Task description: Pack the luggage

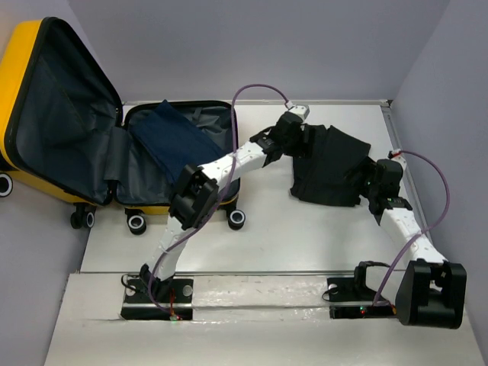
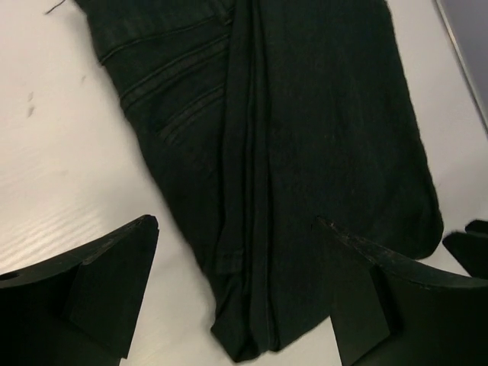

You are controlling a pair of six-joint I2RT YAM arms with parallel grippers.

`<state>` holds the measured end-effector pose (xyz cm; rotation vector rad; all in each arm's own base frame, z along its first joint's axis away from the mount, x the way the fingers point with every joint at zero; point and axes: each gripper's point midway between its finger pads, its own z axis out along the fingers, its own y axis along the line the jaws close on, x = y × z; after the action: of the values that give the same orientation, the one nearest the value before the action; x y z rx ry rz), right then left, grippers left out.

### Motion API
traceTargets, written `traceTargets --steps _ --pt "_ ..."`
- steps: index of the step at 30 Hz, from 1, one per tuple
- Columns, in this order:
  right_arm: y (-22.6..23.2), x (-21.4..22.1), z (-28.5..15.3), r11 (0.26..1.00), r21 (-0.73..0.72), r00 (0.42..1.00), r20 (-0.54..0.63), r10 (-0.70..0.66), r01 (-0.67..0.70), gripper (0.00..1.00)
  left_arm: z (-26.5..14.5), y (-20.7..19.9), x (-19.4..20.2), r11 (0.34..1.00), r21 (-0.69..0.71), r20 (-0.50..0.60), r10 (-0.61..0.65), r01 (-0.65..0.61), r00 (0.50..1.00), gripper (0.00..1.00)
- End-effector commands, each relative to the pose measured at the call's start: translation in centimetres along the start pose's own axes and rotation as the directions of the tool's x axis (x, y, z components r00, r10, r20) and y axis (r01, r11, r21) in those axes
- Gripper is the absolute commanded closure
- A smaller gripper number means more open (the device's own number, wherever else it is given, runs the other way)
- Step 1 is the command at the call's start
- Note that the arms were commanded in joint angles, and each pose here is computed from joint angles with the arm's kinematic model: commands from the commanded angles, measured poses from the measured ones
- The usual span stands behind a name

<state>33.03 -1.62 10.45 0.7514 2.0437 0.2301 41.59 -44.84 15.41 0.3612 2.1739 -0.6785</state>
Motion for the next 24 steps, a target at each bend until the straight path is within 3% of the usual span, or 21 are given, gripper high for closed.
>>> traceTargets --steps 1,3,5,6,15,24 --pt "1.0 -4.0 -1.9 0.999 0.009 0.993 0.111 -0.032 0.031 0.14 0.3 -5.9 -6.3 0.983 0.182 0.114 -0.011 -0.010 0.993 0.08" --pt "1.4 -4.4 -2.9 1.000 -0.014 0.992 0.127 -0.015 0.017 0.31 3.7 -6.2 -5.2 0.980 0.197 0.109 0.000 -0.022 0.994 0.08" --pt "1.8 -4.7 -3.6 0.999 -0.036 0.990 0.143 -0.006 0.011 0.39 4.9 -6.0 -6.0 0.982 0.188 0.150 -0.016 -0.013 0.989 0.07" --pt "1.9 -4.9 -3.9 0.999 -0.043 0.988 0.151 -0.008 0.014 0.40 5.0 -6.3 -7.4 0.979 0.202 0.186 -0.033 -0.006 0.982 0.07" --pt "5.6 -5.9 -7.5 0.971 -0.237 0.985 0.175 0.004 0.038 0.41 10.6 -4.8 -5.3 0.981 0.196 0.237 -0.049 0.002 0.970 0.10" --pt "5.9 -4.6 -7.4 0.961 -0.274 0.990 0.138 0.000 0.039 0.41 12.8 -5.2 -2.1 0.968 0.252 0.188 -0.049 0.000 0.981 0.17"
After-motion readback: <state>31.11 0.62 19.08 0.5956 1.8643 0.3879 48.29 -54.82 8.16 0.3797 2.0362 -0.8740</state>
